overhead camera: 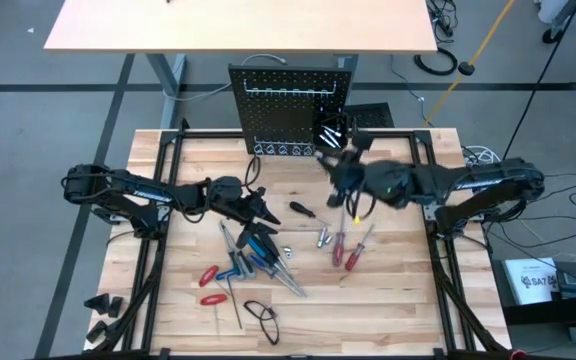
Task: Hang tools onto peg board
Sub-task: Put the socket into the black bin on the pegboard
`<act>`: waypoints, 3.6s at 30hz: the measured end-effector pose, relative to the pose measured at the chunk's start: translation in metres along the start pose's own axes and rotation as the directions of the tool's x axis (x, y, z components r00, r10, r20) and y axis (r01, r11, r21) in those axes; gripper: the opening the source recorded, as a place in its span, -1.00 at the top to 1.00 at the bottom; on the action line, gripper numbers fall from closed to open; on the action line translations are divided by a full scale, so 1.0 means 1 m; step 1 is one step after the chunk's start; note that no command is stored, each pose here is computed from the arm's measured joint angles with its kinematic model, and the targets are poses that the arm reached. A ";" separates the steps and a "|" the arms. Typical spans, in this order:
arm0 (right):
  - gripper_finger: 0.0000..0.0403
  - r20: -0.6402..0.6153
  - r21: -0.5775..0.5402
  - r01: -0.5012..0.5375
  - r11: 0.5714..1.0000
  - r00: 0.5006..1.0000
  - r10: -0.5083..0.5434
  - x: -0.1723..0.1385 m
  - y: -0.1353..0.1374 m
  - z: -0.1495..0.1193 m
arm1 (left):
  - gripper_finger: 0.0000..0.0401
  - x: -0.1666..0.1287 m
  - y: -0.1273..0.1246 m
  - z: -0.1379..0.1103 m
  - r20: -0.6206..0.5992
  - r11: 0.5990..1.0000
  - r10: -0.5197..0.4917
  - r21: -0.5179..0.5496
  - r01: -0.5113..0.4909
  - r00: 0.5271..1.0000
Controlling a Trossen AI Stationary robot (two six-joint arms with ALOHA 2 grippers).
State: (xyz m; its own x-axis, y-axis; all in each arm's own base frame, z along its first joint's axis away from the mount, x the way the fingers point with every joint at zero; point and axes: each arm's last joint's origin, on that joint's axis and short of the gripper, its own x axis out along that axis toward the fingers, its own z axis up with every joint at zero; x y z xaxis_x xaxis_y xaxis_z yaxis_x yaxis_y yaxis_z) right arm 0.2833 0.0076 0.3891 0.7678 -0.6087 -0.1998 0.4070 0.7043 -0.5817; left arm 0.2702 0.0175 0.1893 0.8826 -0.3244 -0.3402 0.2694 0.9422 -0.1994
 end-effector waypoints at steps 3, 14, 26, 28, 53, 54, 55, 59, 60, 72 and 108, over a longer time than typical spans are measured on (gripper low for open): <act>0.70 -0.008 0.050 0.011 0.999 1.000 -0.011 0.006 -0.014 -0.005 | 0.24 0.000 0.000 0.000 0.000 1.000 0.002 -0.002 -0.002 1.000; 0.70 -0.134 0.105 0.023 0.994 0.991 -0.009 0.027 -0.032 -0.028 | 0.24 0.002 -0.005 0.000 -0.002 1.000 -0.001 -0.013 0.001 1.000; 0.55 -0.158 0.252 -0.004 0.968 0.986 0.045 0.035 -0.042 -0.038 | 0.24 0.002 -0.005 0.000 -0.003 1.000 -0.001 -0.013 0.001 1.000; 0.48 -0.162 0.256 0.009 0.967 0.986 0.034 0.035 -0.042 -0.038 | 0.24 0.002 -0.005 -0.001 -0.004 1.000 -0.001 -0.014 0.001 1.000; 0.21 -0.008 0.413 -0.529 0.741 0.812 0.584 0.021 -0.007 -0.032 | 0.24 0.002 -0.005 -0.002 -0.016 1.000 0.000 -0.025 0.000 1.000; 0.21 -0.008 0.426 -0.551 0.718 0.791 0.612 0.020 -0.002 -0.032 | 0.24 0.002 -0.005 -0.002 -0.015 1.000 -0.001 -0.025 0.000 1.000; 0.21 -0.014 0.431 -0.568 0.701 0.772 0.635 0.019 0.002 -0.032 | 0.24 0.002 -0.005 -0.002 -0.015 1.000 -0.001 -0.025 0.000 1.000; 0.21 -0.077 0.430 -0.609 0.667 0.711 0.699 0.018 0.024 -0.034 | 0.24 0.004 -0.010 -0.002 -0.020 1.000 -0.019 -0.012 0.018 1.000; 0.21 -0.095 0.443 -0.610 0.657 0.697 0.711 0.018 0.031 -0.035 | 0.24 0.005 -0.013 -0.003 -0.023 1.000 -0.031 0.003 0.031 0.999; 0.21 -0.237 0.409 -0.666 0.624 0.582 0.778 0.038 0.114 -0.054 | 0.24 0.017 -0.036 -0.002 -0.020 0.990 0.044 0.137 -0.041 0.999; 0.21 0.019 0.303 -0.597 0.743 0.783 0.622 0.033 0.108 -0.117 | 0.24 0.087 -0.032 -0.053 -0.232 0.988 0.072 0.151 -0.037 0.970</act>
State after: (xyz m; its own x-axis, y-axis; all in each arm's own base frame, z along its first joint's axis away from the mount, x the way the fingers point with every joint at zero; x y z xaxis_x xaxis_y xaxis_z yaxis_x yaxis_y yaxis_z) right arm 0.2948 0.0209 0.2273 0.8638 -0.0319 -0.5029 -0.0061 0.9973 -0.0738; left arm 0.3180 -0.0449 0.1179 0.7863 -0.2665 -0.5574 0.2916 0.9555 -0.0454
